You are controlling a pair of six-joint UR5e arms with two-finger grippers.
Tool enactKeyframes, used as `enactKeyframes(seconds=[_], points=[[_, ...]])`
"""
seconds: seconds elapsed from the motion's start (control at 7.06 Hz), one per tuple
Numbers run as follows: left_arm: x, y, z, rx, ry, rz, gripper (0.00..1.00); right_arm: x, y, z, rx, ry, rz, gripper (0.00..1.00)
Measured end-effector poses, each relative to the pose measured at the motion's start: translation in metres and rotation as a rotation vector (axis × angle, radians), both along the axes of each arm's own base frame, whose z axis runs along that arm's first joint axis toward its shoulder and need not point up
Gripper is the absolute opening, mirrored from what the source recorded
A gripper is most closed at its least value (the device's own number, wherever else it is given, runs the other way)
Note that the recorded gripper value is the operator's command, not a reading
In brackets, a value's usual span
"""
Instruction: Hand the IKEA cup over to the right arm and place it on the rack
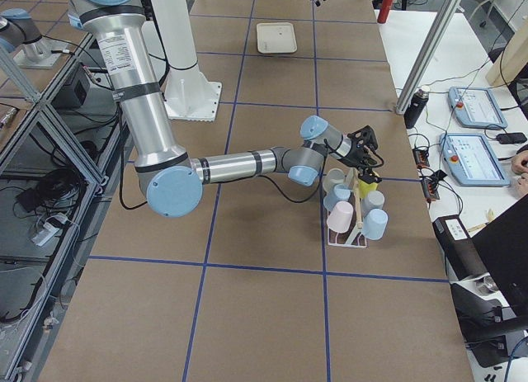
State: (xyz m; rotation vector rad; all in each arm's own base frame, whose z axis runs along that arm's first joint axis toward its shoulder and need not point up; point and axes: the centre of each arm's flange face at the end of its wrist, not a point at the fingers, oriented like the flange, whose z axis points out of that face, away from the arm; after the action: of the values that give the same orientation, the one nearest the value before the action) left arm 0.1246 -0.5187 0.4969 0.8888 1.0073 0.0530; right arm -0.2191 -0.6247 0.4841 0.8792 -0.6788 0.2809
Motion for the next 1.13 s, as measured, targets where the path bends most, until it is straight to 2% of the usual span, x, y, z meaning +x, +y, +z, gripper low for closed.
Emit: enactKeyframes(seconds=[0.28, 0.57, 0.71, 1.13], points=[[0.0, 0.0, 0.0, 0.001, 0.0, 0.0, 1.0, 0.011, -0.002, -0.007, -0.017, -0.046, -0.069, 1.0], [-0.002, -0.001, -0.001, 0.0, 0.0, 0.001, 1.0, 0.074, -0.016, -0.012, -0.078, -0.123, -0.15, 1.0], [-0.006, -0.002, 0.0, 0.001, -0.007, 0.0, 1.0, 0.115, -0.021, -0.013, -0.099, -0.139, -0.197, 1.0], [-0.039, -0.005, 0.017, -0.001, -0.113, 0.029, 1.0, 0.23, -0.01, 0.015, -0.163, -0.125, -0.342, 1.0]])
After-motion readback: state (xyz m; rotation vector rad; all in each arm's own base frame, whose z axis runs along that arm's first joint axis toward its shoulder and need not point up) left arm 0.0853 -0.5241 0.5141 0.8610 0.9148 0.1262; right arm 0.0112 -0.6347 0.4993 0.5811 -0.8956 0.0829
